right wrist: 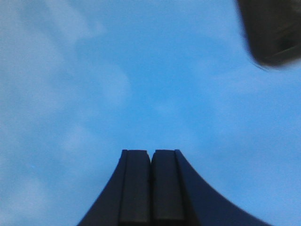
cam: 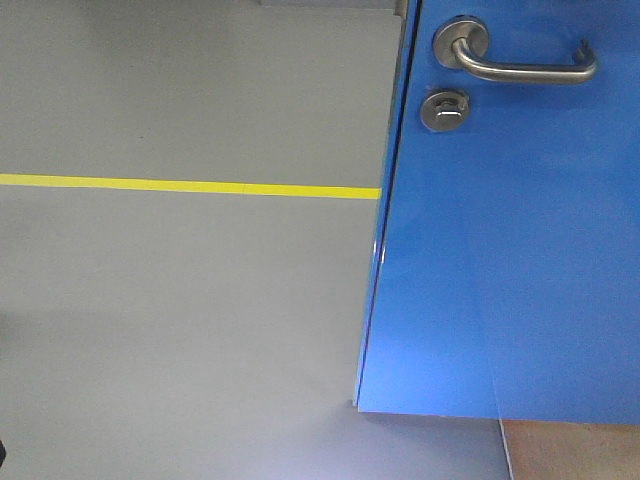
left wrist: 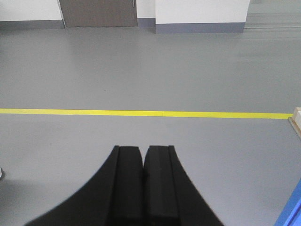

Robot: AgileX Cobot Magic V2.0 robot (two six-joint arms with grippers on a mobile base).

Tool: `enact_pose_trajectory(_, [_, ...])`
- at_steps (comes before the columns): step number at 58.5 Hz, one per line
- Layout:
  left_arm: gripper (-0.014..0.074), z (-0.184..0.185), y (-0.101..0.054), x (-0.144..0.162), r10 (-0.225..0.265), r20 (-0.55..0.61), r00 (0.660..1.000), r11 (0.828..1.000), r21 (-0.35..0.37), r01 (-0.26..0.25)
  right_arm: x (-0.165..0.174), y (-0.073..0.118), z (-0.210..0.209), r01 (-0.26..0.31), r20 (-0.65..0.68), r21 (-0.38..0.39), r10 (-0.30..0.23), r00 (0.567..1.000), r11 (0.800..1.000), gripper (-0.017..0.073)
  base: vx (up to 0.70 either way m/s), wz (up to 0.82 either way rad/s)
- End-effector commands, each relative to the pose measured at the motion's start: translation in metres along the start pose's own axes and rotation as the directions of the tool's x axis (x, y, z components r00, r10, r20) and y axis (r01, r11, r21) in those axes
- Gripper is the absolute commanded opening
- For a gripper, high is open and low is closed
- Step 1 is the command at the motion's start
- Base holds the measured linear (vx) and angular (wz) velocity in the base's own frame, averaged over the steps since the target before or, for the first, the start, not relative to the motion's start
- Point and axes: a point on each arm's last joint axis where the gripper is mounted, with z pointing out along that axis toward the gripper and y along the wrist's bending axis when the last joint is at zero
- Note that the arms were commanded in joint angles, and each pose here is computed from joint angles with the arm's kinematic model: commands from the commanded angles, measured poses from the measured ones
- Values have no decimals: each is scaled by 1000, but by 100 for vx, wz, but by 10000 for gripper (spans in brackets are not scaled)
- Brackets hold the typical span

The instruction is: Move to blue door and open it

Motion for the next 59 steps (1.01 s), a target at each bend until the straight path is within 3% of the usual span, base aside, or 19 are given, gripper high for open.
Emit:
enact_pose_trajectory(1, [73, -4, 0, -16, -10, 118, 993, 1000, 5, 9, -2, -2, -46, 134, 127, 36, -137, 982, 990, 8, 0, 0])
enact_pose_trajectory(4, [73, -4, 0, -16, -10, 118, 993, 1000, 5, 9, 15, -8, -58, 172, 125, 53, -177, 976, 984, 8, 0, 0])
enact_pose_trajectory(9, [73, -4, 0, -16, -10, 118, 993, 1000, 5, 9, 42, -17, -83, 278, 173, 81, -288, 942, 957, 8, 0, 0])
enact_pose_trajectory(12, [73, -4, 0, -16, -10, 118, 993, 1000, 5, 9, 61, -23, -94, 307, 200, 82, -317, 927, 948, 8, 0, 0])
enact_pose_trajectory(33, [73, -4, 0, -16, -10, 118, 993, 1000, 5, 9, 208, -67, -141, 308, 182, 59, -314, 932, 949, 8, 0, 0])
enact_pose_trajectory(43, [73, -4, 0, -16, -10, 118, 993, 1000, 5, 9, 243, -77, -159, 319, 261, 61, -323, 910, 946, 8, 0, 0])
enact_pose_trajectory(50, [73, -4, 0, -16, -10, 118, 993, 1000, 5, 9, 264, -84, -164, 280, 297, 51, -283, 912, 959, 8, 0, 0])
enact_pose_trajectory(59, [73, -4, 0, -16, -10, 117, 993, 1000, 5, 9, 270, -87, -163, 225, 224, 49, -231, 947, 973, 8, 0, 0])
